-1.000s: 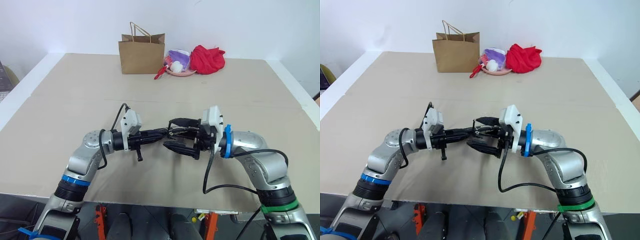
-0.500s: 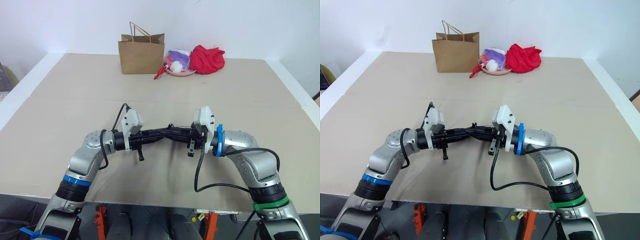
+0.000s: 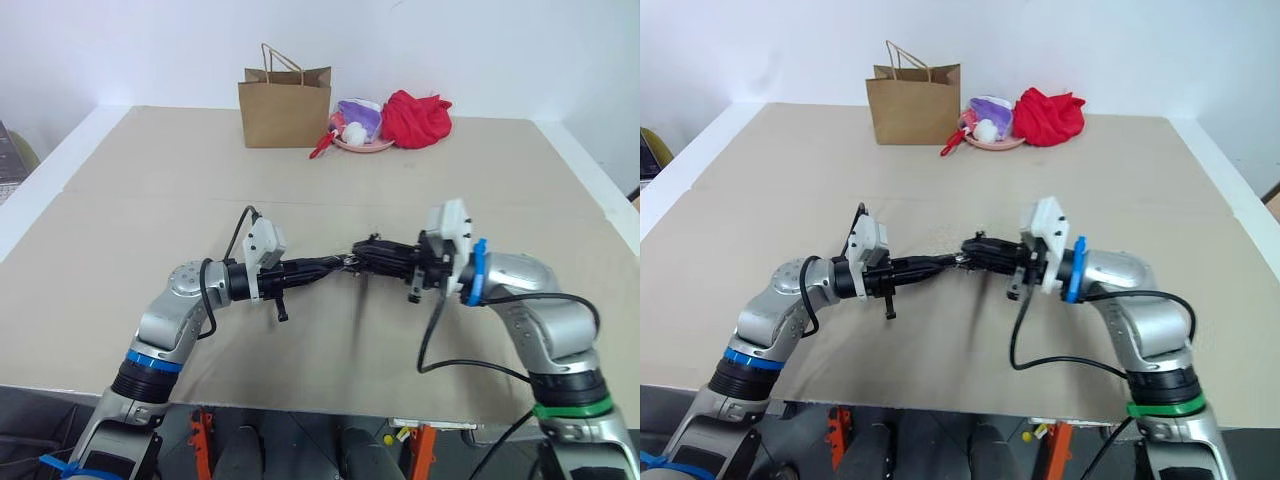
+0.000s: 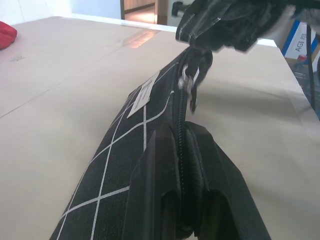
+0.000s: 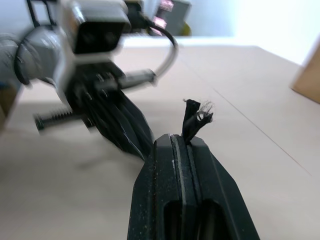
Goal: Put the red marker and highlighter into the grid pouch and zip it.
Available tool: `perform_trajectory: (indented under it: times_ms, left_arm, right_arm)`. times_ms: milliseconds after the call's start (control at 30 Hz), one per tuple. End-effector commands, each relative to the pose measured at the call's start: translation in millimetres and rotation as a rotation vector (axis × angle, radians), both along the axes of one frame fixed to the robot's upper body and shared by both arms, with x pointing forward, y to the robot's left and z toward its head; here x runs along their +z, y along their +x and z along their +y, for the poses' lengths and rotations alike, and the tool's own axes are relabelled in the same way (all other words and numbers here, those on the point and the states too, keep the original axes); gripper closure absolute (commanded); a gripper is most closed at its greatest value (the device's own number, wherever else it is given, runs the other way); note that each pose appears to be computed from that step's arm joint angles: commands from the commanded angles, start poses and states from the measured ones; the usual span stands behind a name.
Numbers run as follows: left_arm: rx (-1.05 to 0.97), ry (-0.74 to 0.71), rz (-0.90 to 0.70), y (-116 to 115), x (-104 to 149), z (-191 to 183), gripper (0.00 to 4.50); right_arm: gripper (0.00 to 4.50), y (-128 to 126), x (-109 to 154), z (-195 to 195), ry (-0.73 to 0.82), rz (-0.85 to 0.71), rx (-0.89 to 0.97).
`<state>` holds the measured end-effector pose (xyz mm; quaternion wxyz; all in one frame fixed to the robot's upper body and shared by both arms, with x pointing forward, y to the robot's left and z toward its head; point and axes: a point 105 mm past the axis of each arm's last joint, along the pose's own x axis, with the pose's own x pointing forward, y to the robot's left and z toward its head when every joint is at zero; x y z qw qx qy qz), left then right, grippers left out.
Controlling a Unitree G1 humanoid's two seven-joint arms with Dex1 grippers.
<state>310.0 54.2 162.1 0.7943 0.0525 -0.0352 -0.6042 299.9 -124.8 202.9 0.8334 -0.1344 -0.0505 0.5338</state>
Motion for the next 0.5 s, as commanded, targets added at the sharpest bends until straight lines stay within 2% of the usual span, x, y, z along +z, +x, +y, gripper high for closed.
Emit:
perform_trajectory:
  times_ms: [33,500]
  left_arm:
    - [0.003,-0.001,-0.055,-0.4,10.4,3.9,4.5]
    - [0.011,0.027,-0.064,0.1,9.1,12.2,4.5]
  right_arm:
    - [4.47,-3.0,8.9,-23.9,-0.023,-0.051,-0.045]
    - [4.47,-3.4,-18.2,-108.8,-0.167,0.007,-0.258]
